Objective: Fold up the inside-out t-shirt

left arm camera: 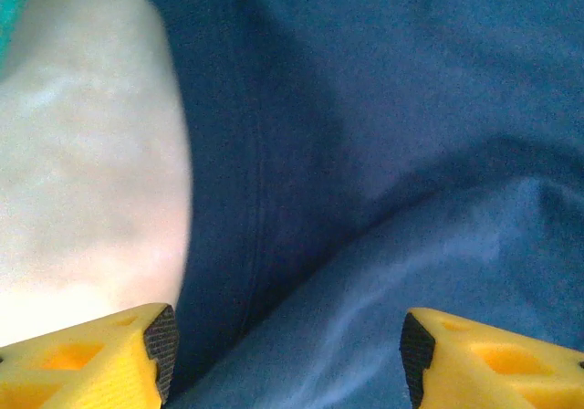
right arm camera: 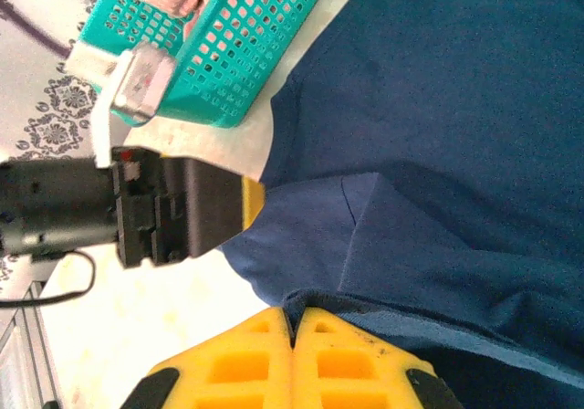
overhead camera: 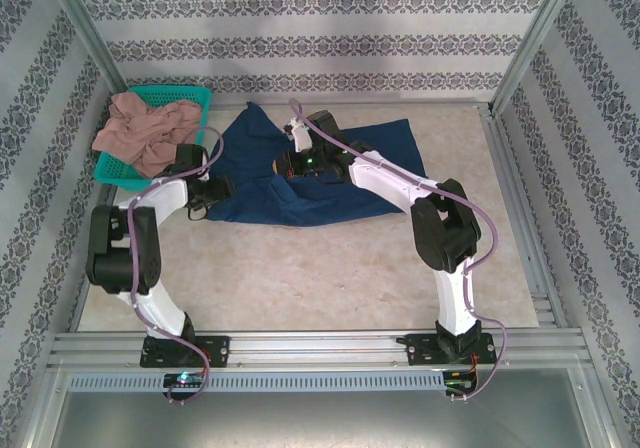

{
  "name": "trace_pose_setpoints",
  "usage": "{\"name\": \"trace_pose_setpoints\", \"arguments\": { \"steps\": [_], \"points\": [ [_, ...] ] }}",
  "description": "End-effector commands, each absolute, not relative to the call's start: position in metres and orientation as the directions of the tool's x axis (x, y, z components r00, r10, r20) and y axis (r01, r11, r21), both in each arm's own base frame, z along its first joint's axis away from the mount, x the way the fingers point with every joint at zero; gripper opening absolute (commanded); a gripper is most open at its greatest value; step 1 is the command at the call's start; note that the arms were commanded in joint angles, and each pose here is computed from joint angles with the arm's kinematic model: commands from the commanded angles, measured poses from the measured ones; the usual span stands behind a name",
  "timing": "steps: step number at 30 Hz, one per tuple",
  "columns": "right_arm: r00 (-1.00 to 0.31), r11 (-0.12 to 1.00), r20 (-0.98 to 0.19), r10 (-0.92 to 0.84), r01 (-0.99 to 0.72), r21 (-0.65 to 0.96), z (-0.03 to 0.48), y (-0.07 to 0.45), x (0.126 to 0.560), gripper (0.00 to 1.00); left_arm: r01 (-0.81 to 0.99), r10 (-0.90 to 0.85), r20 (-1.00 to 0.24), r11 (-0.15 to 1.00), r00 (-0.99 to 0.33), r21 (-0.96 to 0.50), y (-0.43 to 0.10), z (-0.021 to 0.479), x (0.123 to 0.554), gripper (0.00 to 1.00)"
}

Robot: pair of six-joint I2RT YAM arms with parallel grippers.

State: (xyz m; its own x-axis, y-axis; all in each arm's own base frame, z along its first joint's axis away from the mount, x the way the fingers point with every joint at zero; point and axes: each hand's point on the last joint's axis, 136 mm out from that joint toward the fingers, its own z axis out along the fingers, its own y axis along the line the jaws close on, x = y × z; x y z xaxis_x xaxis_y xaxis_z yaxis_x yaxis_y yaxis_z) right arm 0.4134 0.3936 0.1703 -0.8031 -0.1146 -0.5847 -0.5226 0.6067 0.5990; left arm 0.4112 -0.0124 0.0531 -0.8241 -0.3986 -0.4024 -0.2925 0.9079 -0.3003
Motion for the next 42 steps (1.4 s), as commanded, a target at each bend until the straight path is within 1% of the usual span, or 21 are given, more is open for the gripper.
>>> {"name": "trace_pose_setpoints", "arguments": {
  "steps": [1,8,11,19,24,28,31,36,41,42],
  "points": [
    [-0.790,0.603,-0.599,-0.131,-0.543,0.584,0.172,0.392,0.418,0.00,-0.208,-0.341,-0.419,0.920,-0.842,-0.331,-0.021,0.056,0.431,0.66],
    [-0.797,0.610,-0.590,-0.130,-0.533,0.586,0.169,0.389,0.419,0.00,-0.102,-0.277,-0.402,0.909,-0.873,-0.405,-0.042,0.055,0.443,0.66],
    [-0.796,0.612,-0.592,-0.128,-0.533,0.584,0.170,0.388,0.420,0.00,-0.075,-0.264,-0.388,0.896,-0.883,-0.438,-0.049,0.054,0.441,0.61],
    [-0.791,0.613,-0.599,-0.122,-0.535,0.581,0.178,0.383,0.422,0.00,-0.070,-0.249,-0.362,0.895,-0.898,-0.441,-0.052,0.048,0.434,0.34],
    [-0.781,0.603,-0.614,-0.116,-0.547,0.581,0.190,0.381,0.419,0.00,-0.059,-0.237,-0.361,0.896,-0.902,-0.439,-0.052,0.047,0.431,0.12],
    [-0.775,0.592,-0.623,-0.111,-0.555,0.585,0.199,0.380,0.414,0.00,-0.067,-0.246,-0.367,0.896,-0.897,-0.439,-0.052,0.052,0.425,0.00],
    [-0.765,0.574,-0.634,-0.113,-0.571,0.587,0.207,0.379,0.409,0.00,-0.091,-0.280,-0.381,0.891,-0.881,-0.445,-0.050,0.062,0.419,0.00],
    [-0.735,0.495,-0.663,-0.144,-0.633,0.595,0.223,0.381,0.392,0.00,-0.158,-0.343,-0.388,0.886,-0.855,-0.435,-0.043,0.077,0.398,0.00],
    [-0.711,0.446,-0.674,-0.200,-0.679,0.583,0.219,0.378,0.375,0.00,-0.205,-0.380,-0.389,0.883,-0.839,-0.421,-0.037,0.085,0.374,0.00],
    [-0.704,0.431,-0.676,-0.217,-0.691,0.581,0.218,0.379,0.371,0.00,-0.208,-0.390,-0.401,0.881,-0.829,-0.425,-0.037,0.089,0.373,0.04]
  ]
}}
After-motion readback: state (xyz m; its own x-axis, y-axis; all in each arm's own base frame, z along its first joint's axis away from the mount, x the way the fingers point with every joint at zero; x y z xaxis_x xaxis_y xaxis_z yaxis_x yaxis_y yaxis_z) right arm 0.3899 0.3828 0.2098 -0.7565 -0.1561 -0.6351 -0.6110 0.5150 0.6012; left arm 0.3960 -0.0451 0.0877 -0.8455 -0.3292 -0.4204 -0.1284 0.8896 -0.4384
